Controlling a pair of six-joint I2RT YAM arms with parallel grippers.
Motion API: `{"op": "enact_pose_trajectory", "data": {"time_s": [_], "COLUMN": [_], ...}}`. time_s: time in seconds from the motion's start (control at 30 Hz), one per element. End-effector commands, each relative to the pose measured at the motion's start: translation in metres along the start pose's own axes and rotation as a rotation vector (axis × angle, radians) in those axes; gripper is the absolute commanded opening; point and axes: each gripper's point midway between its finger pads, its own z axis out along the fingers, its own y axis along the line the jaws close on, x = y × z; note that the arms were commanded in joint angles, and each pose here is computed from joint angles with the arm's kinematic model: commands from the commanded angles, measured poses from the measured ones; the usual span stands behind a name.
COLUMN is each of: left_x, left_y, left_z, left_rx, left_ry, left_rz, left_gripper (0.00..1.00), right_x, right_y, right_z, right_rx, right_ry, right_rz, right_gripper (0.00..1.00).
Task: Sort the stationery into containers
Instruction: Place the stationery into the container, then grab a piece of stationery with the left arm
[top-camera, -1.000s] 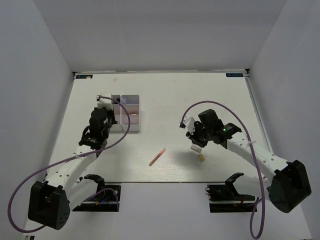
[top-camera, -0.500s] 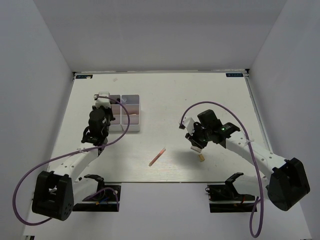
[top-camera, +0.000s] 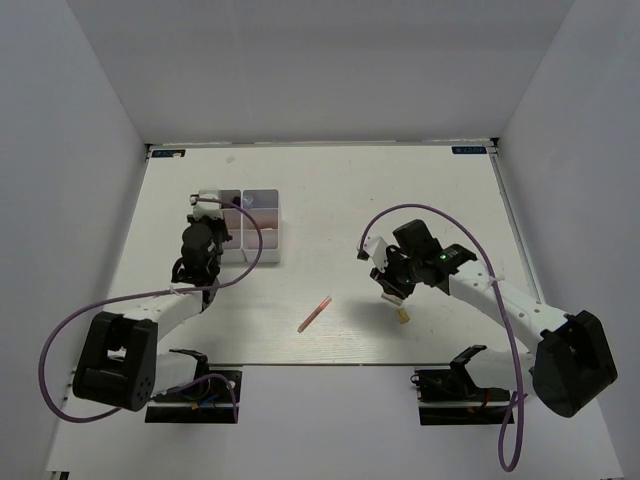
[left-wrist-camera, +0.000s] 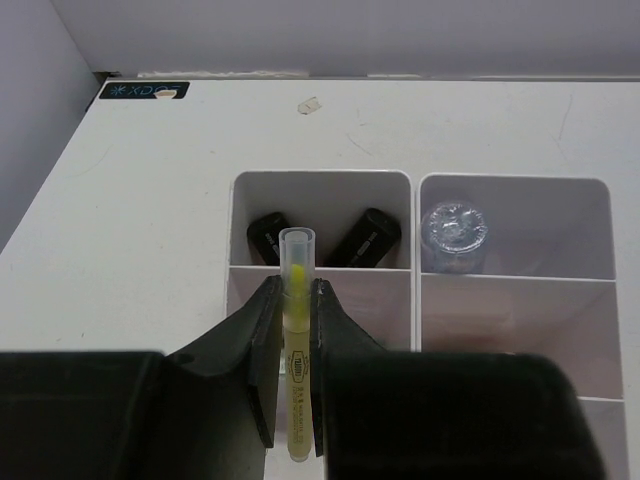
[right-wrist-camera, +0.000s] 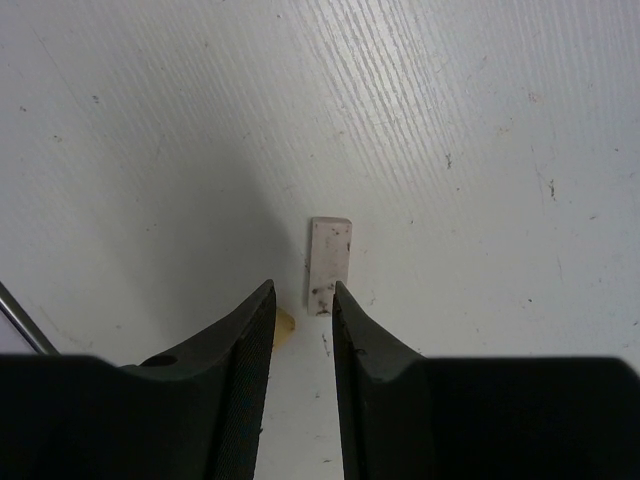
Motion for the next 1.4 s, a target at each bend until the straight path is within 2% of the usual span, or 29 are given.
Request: {"op": "enact_pose_trajectory", "data": {"time_s": [0.0,0.17,0.3,0.33,0.37,0.53,0.6,0.67,0.7,0.73,0.77,0.8,0.83,0.87,0.9,0.93,0.97,1.0,1.03,1.07,1.1,1.13,1.17,1.2,1.27,1.3,1.37], "left_x": [-0.005,0.017,0.024,0.027,0.027,0.017,0.01,-0.003,-0.017,-0.016,-0.017,-0.041,-0.017,-0.01,-0.015,-0.041,-0.003,-0.004,0.001,0.013,0.025,0.031,0.046,0.051,0.065,0.073,0.079], "left_y": [0.0,0.0,0.0,0.0,0.001,0.002,0.001,-0.002,-0.01,-0.014,-0.034,-0.052,-0.072,-0.09,-0.103,-0.137,-0.153,-0.166,-0.18,-0.188,-0.204,-0.207,-0.21,-0.212,-0.219,-0.224,-0.231], "left_z": [-0.001,-0.011,-0.015,-0.016,-0.016,-0.016,-0.015,-0.019,-0.018,-0.026,-0.033,-0.037,-0.057,-0.067,-0.081,-0.103,-0.122,-0.146,-0.163,-0.167,-0.191,-0.191,-0.189,-0.192,-0.201,-0.206,-0.213], "left_rx": [0.011,0.008,0.008,0.008,0.008,0.007,0.013,0.027,0.052,0.07,0.149,0.239,0.358,0.444,0.528,0.751,0.812,0.876,0.935,0.941,1.008,0.992,0.971,0.968,0.961,0.972,0.98], "left_ry": [-0.056,-0.023,-0.01,0.003,0.004,-0.01,-0.017,-0.026,-0.043,0.041,0.083,0.086,0.297,0.397,0.498,0.528,0.747,0.849,0.893,0.941,0.966,0.956,0.951,0.948,0.965,0.974,0.969], "left_rz": [-0.026,-0.079,-0.086,-0.08,-0.077,-0.058,-0.062,-0.064,-0.064,-0.045,-0.049,-0.101,-0.099,-0.141,-0.15,-0.19,-0.162,-0.135,-0.083,-0.051,0.013,0.045,0.065,0.086,0.132,0.156,0.203], "left_gripper": [0.0,0.0,0.25,0.45,0.57,0.72,0.72,0.55,0.39,0.04,0.0,0.0,0.0,0.0,0.07,0.19,0.57,0.66,0.74,0.85,0.88,0.89,0.89,0.88,0.81,0.71,0.63], "right_x": [0.002,0.002,0.003,0.003,0.003,0.003,0.002,0.001,0.0,0.001,0.0,0.0,-0.001,0.001,0.0,-0.002,-0.001,0.002,-0.004,0.004,0.005,0.006,0.008,0.006,0.008,0.008,0.007], "right_y": [0.003,0.003,0.004,0.003,0.004,0.004,0.003,0.004,0.004,0.004,0.003,0.004,0.005,0.006,0.007,0.007,0.006,0.003,-0.003,-0.011,-0.013,-0.017,-0.02,-0.025,-0.032,-0.037,-0.041], "right_z": [0.001,0.002,0.002,0.002,0.002,0.001,0.0,-0.001,-0.001,-0.001,-0.002,-0.002,-0.002,-0.003,-0.003,-0.004,-0.003,-0.002,-0.005,-0.001,0.0,-0.001,0.0,-0.001,-0.004,-0.007,-0.009], "right_rx": [-0.022,-0.025,-0.027,-0.025,-0.029,-0.027,-0.024,-0.026,-0.024,-0.026,-0.021,-0.024,-0.031,-0.039,-0.045,-0.051,-0.047,-0.024,-0.007,0.033,0.043,0.057,0.071,0.095,0.13,0.15,0.17], "right_ry": [0.005,0.009,0.011,0.012,0.015,0.014,0.01,0.005,0.004,0.004,0.002,0.005,0.001,0.012,0.014,0.015,0.026,0.055,0.057,0.112,0.125,0.13,0.138,0.132,0.122,0.109,0.097], "right_rz": [-0.001,-0.003,-0.002,-0.001,-0.002,0.0,0.004,-0.001,0.003,0.005,0.008,0.011,0.013,0.021,0.027,0.034,0.041,0.092,0.104,0.143,0.148,0.156,0.18,0.192,0.24,0.252,0.28], "right_gripper": [0.33,0.33,0.35,0.35,0.35,0.35,0.35,0.36,0.36,0.38,0.38,0.38,0.0,0.0,0.0,0.0,0.0,0.34,0.68,0.88,0.87,0.79,0.56,0.01,0.0,0.0,0.0]}}
